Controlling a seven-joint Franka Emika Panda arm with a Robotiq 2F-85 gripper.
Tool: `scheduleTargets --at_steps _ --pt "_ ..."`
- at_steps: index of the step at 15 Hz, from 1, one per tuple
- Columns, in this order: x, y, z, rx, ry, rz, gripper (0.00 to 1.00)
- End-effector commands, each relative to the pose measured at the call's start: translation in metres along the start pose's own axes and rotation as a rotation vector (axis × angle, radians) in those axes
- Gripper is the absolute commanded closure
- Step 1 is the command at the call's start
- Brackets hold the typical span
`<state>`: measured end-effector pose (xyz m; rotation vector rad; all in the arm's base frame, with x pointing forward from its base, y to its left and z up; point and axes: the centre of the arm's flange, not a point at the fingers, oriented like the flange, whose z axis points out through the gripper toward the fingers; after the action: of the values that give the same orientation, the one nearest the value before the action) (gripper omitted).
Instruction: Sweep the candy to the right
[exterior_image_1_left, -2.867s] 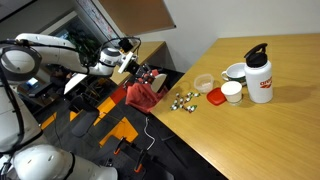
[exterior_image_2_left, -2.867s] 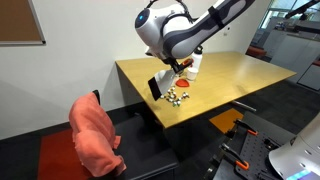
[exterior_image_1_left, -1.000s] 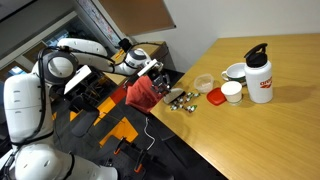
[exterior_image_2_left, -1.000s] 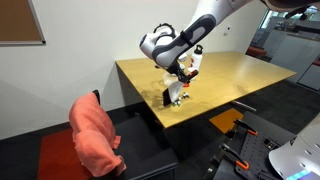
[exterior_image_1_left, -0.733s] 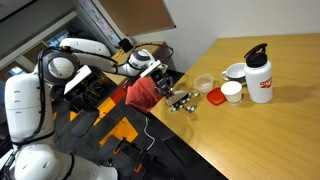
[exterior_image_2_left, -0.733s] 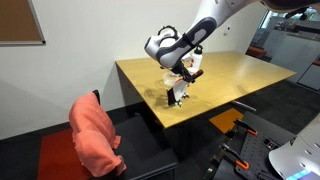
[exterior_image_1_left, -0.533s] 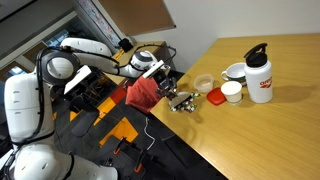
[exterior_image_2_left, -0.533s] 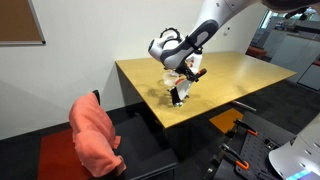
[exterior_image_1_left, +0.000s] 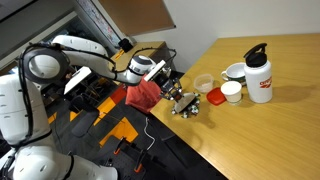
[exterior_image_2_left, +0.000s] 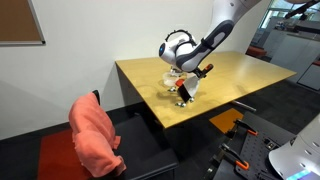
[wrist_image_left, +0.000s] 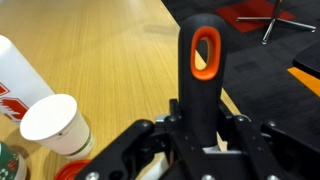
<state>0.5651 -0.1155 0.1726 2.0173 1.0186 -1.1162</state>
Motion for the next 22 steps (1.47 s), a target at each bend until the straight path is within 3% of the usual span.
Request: scheduleTargets --at_steps 1,5,8,11,16,22 --pt "-0.063 -0.034 -0.032 -0.103 0.128 0.017 0.88" --pt "-0.093 -0.046 -0.09 -0.158 0.245 0.049 0.88" --pt "-0.092 -0.036 -0.128 -0.113 0.296 0.084 0.88" --pt "-0.068 -0.025 -0.15 -0.062 0.312 0.105 0.88" --pt "-0.022 -0.001 -0.143 0.031 0.29 0.192 0.88" --pt "0.02 0.025 -0.116 0.235 0.268 0.35 0.88"
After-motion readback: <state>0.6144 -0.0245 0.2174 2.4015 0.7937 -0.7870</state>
